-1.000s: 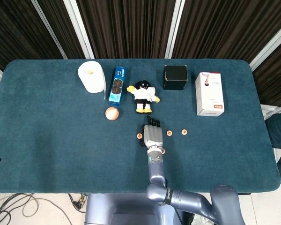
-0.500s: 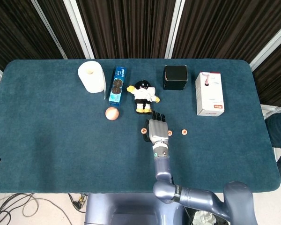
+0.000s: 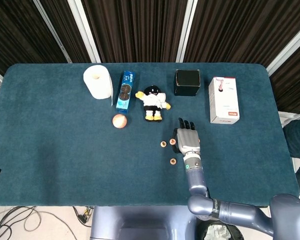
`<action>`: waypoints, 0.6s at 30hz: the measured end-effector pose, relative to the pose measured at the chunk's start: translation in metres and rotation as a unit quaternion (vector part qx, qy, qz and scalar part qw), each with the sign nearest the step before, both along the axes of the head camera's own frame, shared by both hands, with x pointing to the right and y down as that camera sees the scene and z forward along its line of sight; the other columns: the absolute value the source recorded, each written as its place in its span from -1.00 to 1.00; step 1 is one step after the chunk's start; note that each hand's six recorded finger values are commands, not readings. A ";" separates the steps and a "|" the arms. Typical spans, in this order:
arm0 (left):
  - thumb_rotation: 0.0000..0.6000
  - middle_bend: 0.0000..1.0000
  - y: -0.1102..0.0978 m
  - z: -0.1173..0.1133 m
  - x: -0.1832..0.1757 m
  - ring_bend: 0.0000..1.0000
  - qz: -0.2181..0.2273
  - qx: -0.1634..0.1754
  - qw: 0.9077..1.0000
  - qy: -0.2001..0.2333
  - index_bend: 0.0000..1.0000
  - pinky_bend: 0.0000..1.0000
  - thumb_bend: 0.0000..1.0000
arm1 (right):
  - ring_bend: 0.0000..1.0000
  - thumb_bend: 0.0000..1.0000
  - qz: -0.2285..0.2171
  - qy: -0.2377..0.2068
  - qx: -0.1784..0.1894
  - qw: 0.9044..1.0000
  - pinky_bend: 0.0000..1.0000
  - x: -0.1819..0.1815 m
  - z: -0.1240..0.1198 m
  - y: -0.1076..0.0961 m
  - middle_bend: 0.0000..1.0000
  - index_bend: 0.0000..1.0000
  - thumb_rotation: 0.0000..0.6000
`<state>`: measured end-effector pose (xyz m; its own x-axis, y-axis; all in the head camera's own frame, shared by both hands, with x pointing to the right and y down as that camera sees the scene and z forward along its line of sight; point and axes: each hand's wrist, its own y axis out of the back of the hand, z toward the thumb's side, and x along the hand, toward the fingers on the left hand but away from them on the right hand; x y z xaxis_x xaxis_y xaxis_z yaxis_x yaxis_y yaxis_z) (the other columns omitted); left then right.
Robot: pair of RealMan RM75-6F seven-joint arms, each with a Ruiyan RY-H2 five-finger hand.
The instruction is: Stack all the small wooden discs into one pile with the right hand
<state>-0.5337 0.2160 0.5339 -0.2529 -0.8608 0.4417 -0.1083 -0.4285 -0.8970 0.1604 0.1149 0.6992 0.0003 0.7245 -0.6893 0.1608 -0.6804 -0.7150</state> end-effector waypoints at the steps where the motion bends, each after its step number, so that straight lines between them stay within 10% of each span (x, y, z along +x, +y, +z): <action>1: 1.00 -1.00 0.000 0.000 0.000 -1.00 0.000 -0.001 1.000 0.000 -0.90 -1.00 -0.70 | -1.00 -0.19 -0.001 0.003 0.000 1.000 -1.00 0.003 0.001 0.001 -1.00 0.05 1.00; 18: 1.00 -1.00 0.000 -0.002 -0.001 -1.00 -0.003 0.001 1.000 0.004 -0.90 -1.00 -0.70 | -1.00 -0.19 -0.031 0.038 0.020 0.999 -1.00 0.047 0.009 -0.016 -1.00 0.06 1.00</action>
